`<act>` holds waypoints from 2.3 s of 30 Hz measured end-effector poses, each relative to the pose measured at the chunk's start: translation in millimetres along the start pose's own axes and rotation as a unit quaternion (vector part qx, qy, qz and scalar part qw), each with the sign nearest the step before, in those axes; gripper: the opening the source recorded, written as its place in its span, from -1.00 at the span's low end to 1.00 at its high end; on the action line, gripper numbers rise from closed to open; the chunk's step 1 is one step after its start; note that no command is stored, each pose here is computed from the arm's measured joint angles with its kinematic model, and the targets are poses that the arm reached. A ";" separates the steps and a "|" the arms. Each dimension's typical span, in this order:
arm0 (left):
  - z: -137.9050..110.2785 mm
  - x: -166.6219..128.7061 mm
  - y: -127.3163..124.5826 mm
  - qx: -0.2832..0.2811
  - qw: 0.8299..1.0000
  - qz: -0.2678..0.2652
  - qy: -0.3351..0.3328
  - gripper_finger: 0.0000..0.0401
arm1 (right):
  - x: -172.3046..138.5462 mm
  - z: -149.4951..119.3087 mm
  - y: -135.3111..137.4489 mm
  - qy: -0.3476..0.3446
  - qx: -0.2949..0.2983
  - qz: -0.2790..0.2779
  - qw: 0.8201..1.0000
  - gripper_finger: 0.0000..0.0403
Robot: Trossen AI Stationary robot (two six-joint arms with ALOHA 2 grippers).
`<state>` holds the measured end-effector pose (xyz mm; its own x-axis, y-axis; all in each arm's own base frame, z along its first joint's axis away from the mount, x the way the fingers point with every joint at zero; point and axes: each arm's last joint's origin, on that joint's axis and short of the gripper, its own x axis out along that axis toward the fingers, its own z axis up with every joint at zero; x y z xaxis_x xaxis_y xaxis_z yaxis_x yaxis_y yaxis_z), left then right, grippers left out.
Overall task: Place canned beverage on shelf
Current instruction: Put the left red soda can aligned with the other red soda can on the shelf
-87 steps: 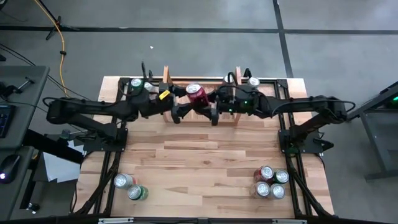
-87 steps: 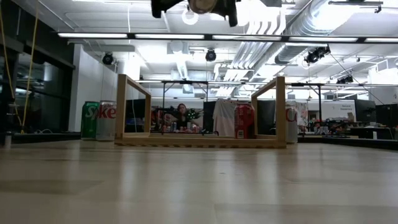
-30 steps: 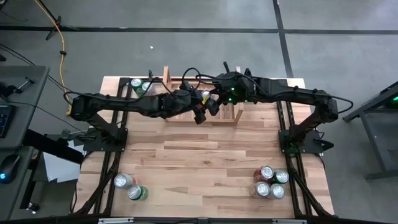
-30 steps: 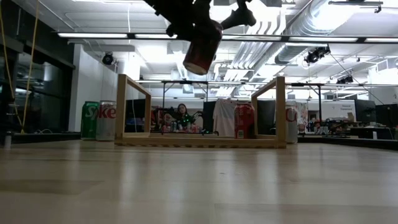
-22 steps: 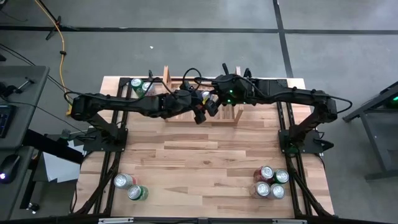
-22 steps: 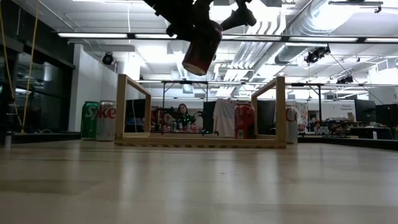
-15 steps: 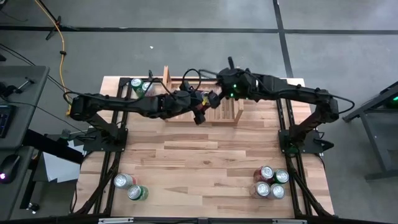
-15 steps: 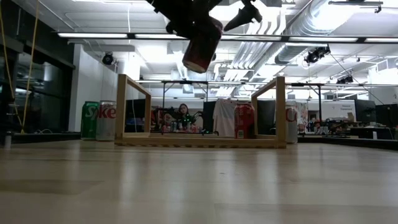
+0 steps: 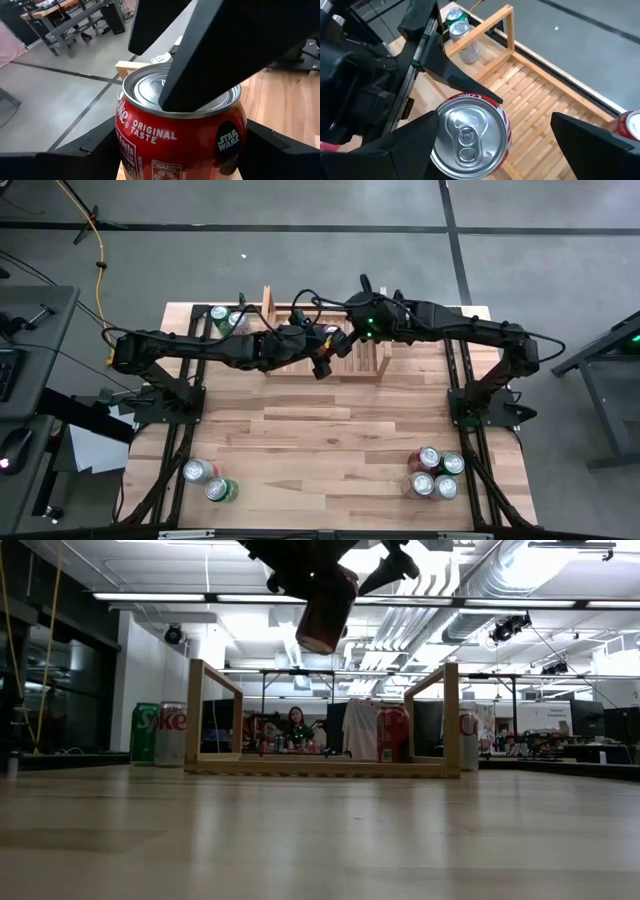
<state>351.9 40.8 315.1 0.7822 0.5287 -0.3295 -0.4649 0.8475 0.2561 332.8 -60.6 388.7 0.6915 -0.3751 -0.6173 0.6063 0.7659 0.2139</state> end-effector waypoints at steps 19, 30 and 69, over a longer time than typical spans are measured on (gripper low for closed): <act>-0.9 -1.9 -2.4 0.007 1.000 -0.003 0.009 0.40 | -11.5 1.5 8.3 0.000 0.020 0.067 0.998 0.87; 1.2 -1.7 -2.2 0.010 1.000 0.000 -0.002 0.40 | -3.5 -6.3 6.9 0.006 0.014 -0.006 1.000 0.87; 5.8 -0.7 -5.3 0.018 0.998 -0.054 -0.036 0.45 | 14.8 -10.7 11.7 0.039 0.028 0.021 0.999 0.45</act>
<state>356.2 35.6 319.3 0.8553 0.4286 -0.2910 -0.3621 0.8963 0.2558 346.0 -51.6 373.9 0.6862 -0.2998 -0.6628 0.5993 0.7495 0.2813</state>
